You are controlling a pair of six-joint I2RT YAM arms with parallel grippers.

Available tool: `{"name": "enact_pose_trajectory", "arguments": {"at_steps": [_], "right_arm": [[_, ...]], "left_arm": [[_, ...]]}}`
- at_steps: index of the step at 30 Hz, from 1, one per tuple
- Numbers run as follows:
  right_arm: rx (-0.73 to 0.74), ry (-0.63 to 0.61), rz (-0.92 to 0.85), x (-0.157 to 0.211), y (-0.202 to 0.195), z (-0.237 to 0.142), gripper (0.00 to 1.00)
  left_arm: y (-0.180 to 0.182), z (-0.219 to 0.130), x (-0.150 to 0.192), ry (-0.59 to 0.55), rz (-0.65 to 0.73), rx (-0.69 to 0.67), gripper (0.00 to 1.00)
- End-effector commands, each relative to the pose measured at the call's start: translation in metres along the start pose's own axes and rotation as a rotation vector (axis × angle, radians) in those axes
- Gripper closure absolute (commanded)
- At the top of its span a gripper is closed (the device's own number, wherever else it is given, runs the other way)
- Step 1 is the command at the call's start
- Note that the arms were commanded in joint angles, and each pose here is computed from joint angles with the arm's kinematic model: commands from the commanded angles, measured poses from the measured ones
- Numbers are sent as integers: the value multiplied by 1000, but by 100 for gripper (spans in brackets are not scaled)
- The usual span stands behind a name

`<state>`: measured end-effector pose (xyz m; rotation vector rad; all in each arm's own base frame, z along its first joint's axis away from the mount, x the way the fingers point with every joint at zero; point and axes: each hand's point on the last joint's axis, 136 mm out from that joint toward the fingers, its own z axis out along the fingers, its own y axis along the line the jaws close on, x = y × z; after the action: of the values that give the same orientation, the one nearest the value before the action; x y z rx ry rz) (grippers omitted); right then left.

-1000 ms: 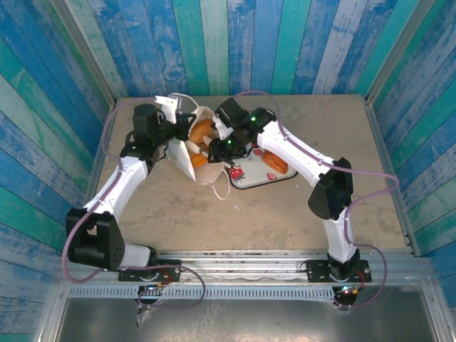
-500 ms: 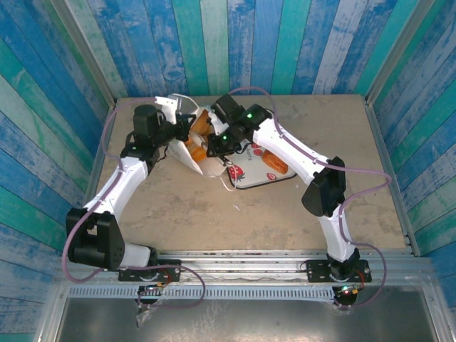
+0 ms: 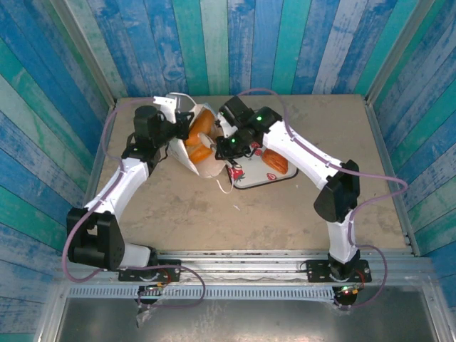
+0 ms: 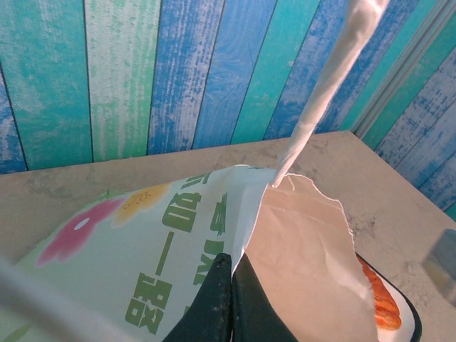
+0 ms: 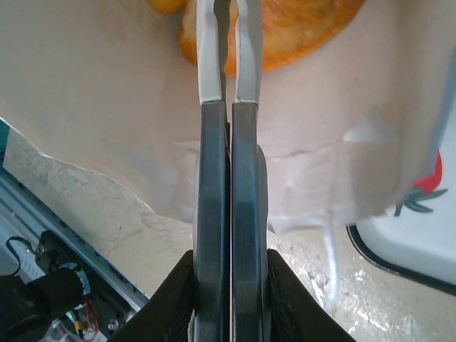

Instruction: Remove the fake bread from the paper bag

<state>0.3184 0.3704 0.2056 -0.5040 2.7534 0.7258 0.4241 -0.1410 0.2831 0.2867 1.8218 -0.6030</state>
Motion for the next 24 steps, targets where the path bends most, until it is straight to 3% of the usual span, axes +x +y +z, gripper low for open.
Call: {"name": "enact_pose_trajectory", "arguments": {"at_steps": [1, 14, 24], "right_arm": [[-36, -80, 47, -13, -1, -16, 84], [-75, -60, 3, -13, 5, -18, 89], [64, 9, -112, -1, 4, -33, 86]], "left_arm": [[2, -8, -13, -65, -10, -32, 100], [16, 7, 10, -12, -68, -68, 100], [12, 10, 6, 0, -60, -40, 100]]}}
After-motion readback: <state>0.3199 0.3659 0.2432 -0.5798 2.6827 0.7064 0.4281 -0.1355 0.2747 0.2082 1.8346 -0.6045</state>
